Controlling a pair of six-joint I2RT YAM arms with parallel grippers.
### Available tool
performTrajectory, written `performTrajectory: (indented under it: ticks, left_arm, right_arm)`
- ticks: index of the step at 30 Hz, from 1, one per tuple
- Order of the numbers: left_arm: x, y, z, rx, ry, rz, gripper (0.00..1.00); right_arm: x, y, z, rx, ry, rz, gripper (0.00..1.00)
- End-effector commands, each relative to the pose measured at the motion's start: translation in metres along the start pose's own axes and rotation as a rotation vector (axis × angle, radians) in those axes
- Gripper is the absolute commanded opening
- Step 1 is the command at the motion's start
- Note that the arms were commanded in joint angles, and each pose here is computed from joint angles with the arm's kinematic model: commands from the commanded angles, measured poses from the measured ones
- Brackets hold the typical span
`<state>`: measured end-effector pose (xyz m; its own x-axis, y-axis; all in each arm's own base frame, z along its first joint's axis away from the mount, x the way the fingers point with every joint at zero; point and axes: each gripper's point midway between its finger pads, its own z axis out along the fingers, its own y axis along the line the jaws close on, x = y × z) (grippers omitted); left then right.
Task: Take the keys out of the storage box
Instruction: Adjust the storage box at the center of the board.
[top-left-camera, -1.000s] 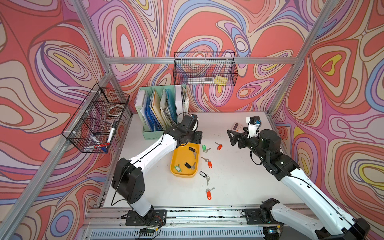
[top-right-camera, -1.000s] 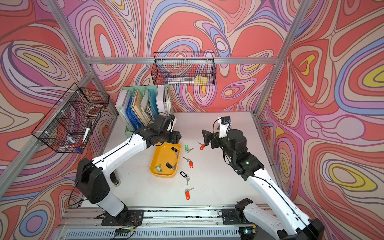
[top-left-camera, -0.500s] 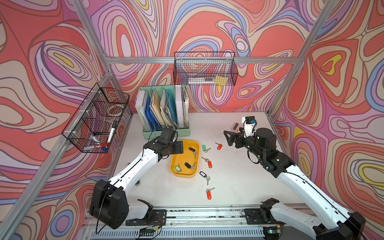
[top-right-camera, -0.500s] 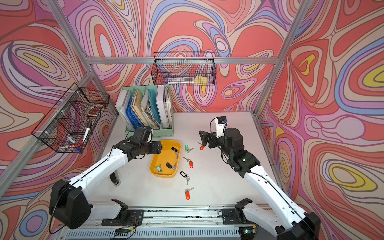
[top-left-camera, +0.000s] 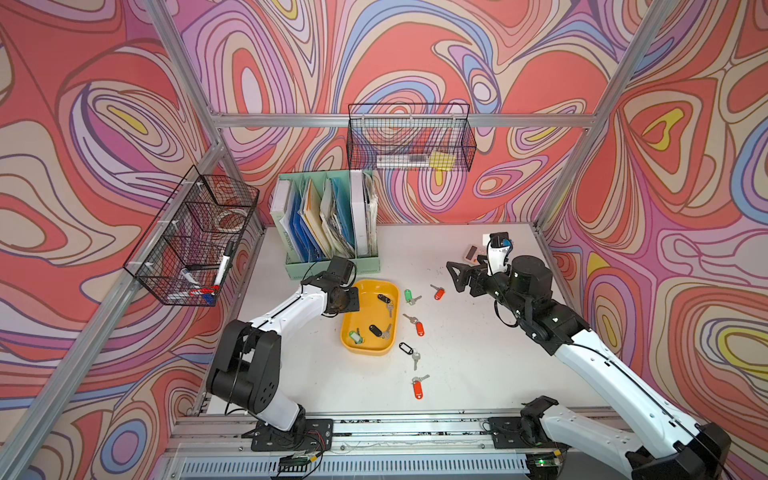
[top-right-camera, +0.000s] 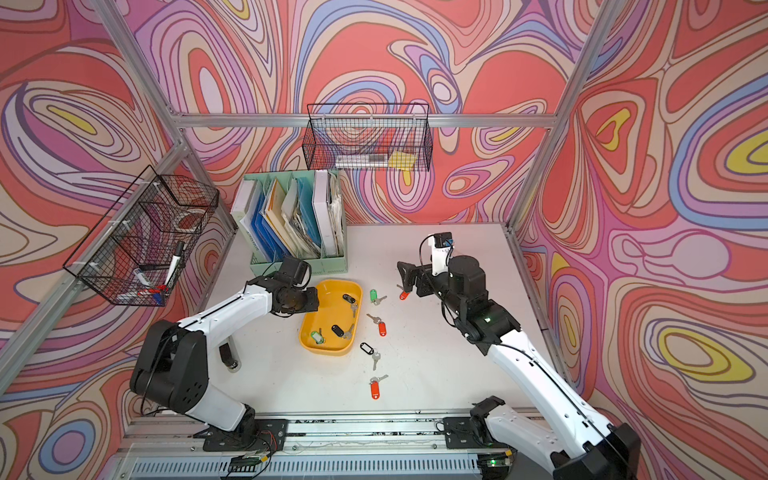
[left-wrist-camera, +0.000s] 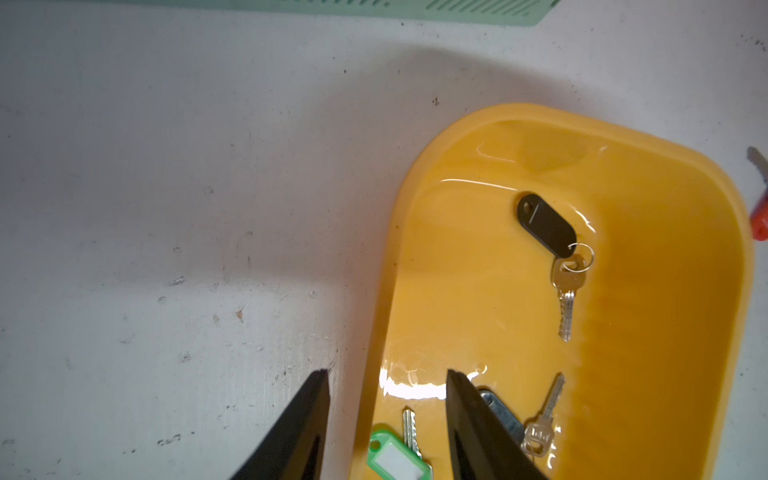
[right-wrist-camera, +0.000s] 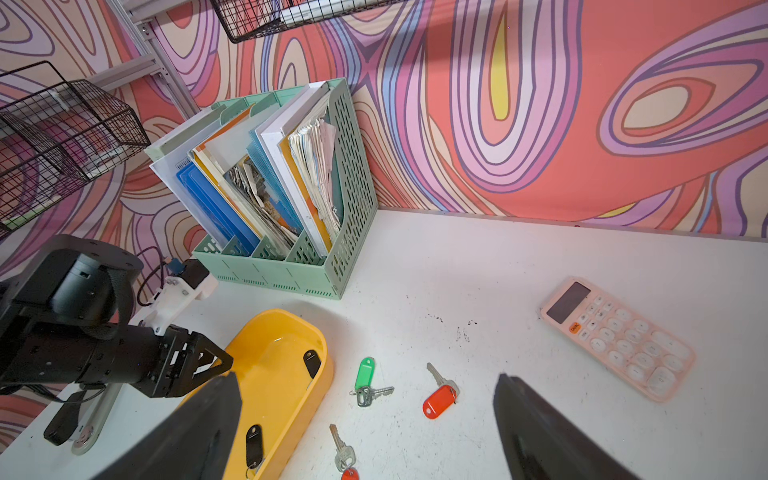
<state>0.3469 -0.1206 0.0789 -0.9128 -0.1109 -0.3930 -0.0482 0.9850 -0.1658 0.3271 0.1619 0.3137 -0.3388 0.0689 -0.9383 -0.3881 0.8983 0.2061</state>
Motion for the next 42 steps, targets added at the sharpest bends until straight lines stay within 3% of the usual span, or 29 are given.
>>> performTrajectory:
  ticks: [1,6,12,19,25,28,30,38,42]
  left_arm:
    - [0.002,0.004,0.008,-0.008,0.011,0.007,0.35]
    - [0.014,0.008,0.019,-0.016,0.056,0.017,0.17]
    - [0.022,0.008,0.019,0.002,0.074,-0.001,0.04]
    - [0.031,0.012,0.003,0.001,0.067,-0.05,0.02]
    - [0.049,0.017,-0.005,0.007,0.086,-0.108,0.02]
    - [0.057,0.022,-0.008,-0.002,0.098,-0.12,0.09]
    - [0.061,0.024,-0.01,-0.01,0.101,-0.126,0.19]
    - [0.068,0.03,-0.021,-0.017,0.079,-0.161,0.4]
    - [0.075,0.023,-0.025,0.044,0.07,-0.202,0.49]
  right_arm:
    - [-0.004,-0.001,-0.003,0.005,-0.011,0.006,0.98]
    - [-0.002,-0.001,-0.001,0.003,-0.004,0.005,0.98]
    - [0.0,0.006,0.002,-0.036,0.014,-0.004,0.98]
    - [0.012,0.024,0.02,-0.134,0.14,-0.015,0.97]
    - [0.036,0.05,0.047,-0.274,0.343,0.038,0.78]
    - [0.055,0.059,0.061,-0.284,0.459,0.031,0.68]
    - [0.07,0.066,0.071,-0.272,0.534,-0.006,0.66]
    - [0.132,0.101,0.116,-0.186,0.817,-0.202,0.54]
    - [0.152,0.113,0.137,-0.143,0.875,-0.247,0.5]
